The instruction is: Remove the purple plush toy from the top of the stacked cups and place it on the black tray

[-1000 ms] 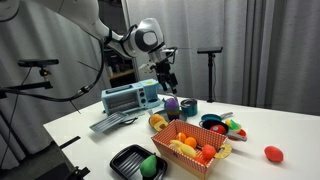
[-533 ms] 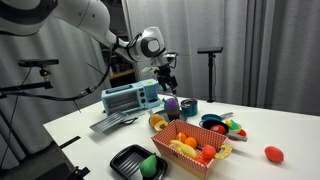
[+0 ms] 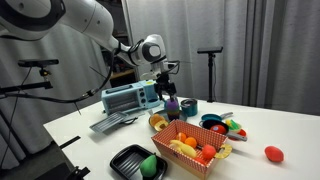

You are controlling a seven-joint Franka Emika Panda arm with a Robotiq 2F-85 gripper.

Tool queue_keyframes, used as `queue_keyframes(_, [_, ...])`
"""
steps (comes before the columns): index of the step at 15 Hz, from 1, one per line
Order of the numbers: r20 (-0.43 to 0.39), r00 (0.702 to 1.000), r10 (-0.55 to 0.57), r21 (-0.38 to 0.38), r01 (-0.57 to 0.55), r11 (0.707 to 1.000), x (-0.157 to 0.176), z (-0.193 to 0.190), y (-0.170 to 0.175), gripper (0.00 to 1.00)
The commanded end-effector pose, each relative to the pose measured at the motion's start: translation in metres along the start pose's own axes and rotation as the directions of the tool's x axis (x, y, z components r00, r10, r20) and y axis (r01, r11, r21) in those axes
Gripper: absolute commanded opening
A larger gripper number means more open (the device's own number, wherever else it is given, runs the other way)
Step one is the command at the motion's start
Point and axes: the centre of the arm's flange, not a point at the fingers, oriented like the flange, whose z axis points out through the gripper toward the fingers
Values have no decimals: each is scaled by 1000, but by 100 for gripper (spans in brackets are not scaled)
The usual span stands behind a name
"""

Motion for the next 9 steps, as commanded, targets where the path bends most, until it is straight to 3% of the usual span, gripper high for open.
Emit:
queue_keyframes(1, [-26, 999, -32, -33, 31, 999, 3, 6, 0, 100])
queue_keyframes(9, [-113, 994, 11, -19, -13, 1000, 10, 11, -4, 100])
